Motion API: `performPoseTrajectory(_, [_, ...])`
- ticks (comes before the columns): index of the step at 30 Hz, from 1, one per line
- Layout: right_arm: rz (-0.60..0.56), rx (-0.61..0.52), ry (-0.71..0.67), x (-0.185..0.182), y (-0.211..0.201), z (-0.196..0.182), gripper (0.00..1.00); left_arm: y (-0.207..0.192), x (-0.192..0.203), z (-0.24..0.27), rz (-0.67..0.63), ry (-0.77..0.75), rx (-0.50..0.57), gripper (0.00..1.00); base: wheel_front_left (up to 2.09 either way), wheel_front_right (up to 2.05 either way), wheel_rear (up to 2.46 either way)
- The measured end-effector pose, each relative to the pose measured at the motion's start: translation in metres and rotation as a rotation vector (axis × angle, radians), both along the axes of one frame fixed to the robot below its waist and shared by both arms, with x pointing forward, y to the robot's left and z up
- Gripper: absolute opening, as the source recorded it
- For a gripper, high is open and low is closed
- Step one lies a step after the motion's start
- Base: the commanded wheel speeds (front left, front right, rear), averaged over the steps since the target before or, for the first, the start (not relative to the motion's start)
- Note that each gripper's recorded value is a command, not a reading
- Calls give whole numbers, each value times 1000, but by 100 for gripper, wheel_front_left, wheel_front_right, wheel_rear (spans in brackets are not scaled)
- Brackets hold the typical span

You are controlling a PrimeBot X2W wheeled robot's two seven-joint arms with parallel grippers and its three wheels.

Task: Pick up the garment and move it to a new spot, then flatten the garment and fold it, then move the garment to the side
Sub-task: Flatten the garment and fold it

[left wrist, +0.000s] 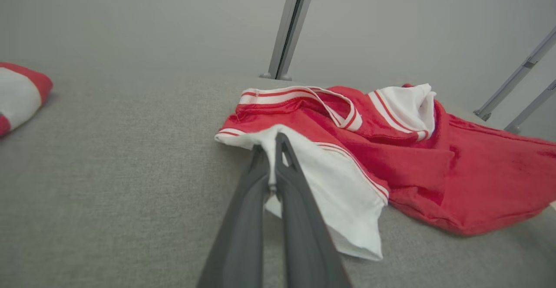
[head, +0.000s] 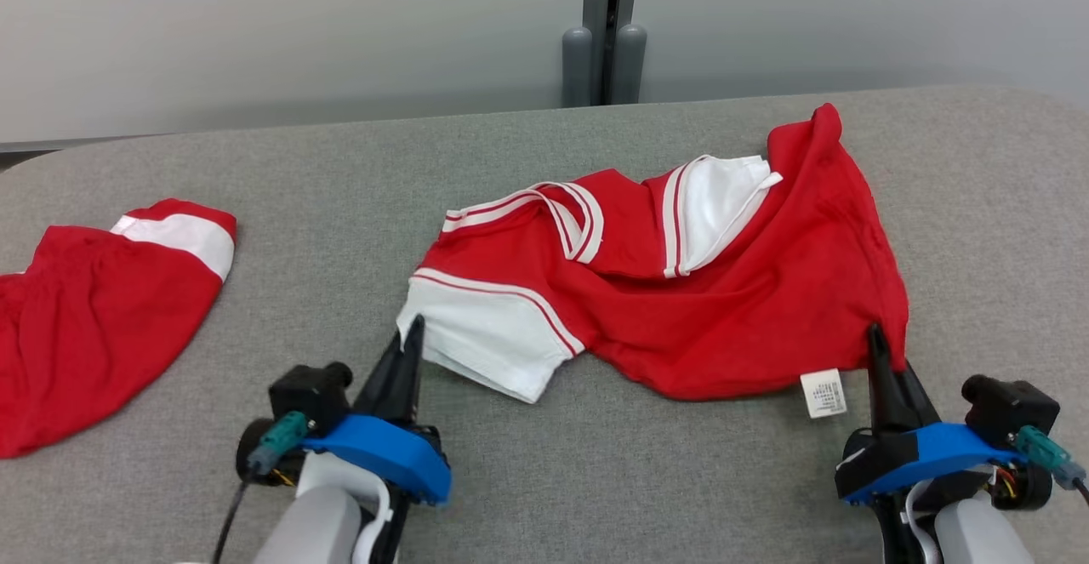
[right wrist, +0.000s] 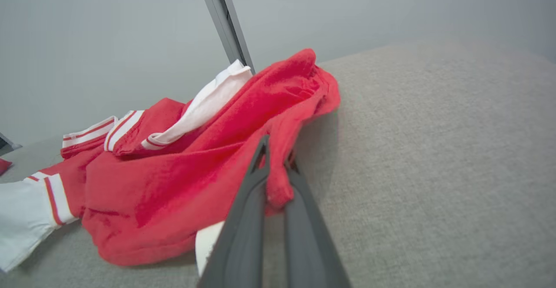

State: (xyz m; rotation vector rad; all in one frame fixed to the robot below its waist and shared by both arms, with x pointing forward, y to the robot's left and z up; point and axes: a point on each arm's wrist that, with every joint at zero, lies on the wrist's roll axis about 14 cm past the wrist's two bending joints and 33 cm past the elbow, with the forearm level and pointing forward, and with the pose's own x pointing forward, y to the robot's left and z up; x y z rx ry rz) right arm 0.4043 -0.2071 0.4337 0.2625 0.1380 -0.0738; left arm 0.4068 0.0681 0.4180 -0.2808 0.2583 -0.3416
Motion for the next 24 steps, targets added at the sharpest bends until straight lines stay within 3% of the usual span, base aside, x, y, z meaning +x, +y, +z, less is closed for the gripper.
performPoseTrajectory(5, [29,8,-132,33,10,41,0,25,43,46,54,-156,1,0,0,0,0])
performPoseTrajectory(13, [87,18,-375,142,19,143,0,34,161,145,50,-419,13,0,0,0,0])
performPoseTrajectory(18, [90,50,-429,205,18,185,0,41,222,192,65,-519,25,0,0,0,0])
performPoseTrajectory(24, [89,70,-493,256,20,230,0,43,265,250,83,-629,31,0,0,0,0])
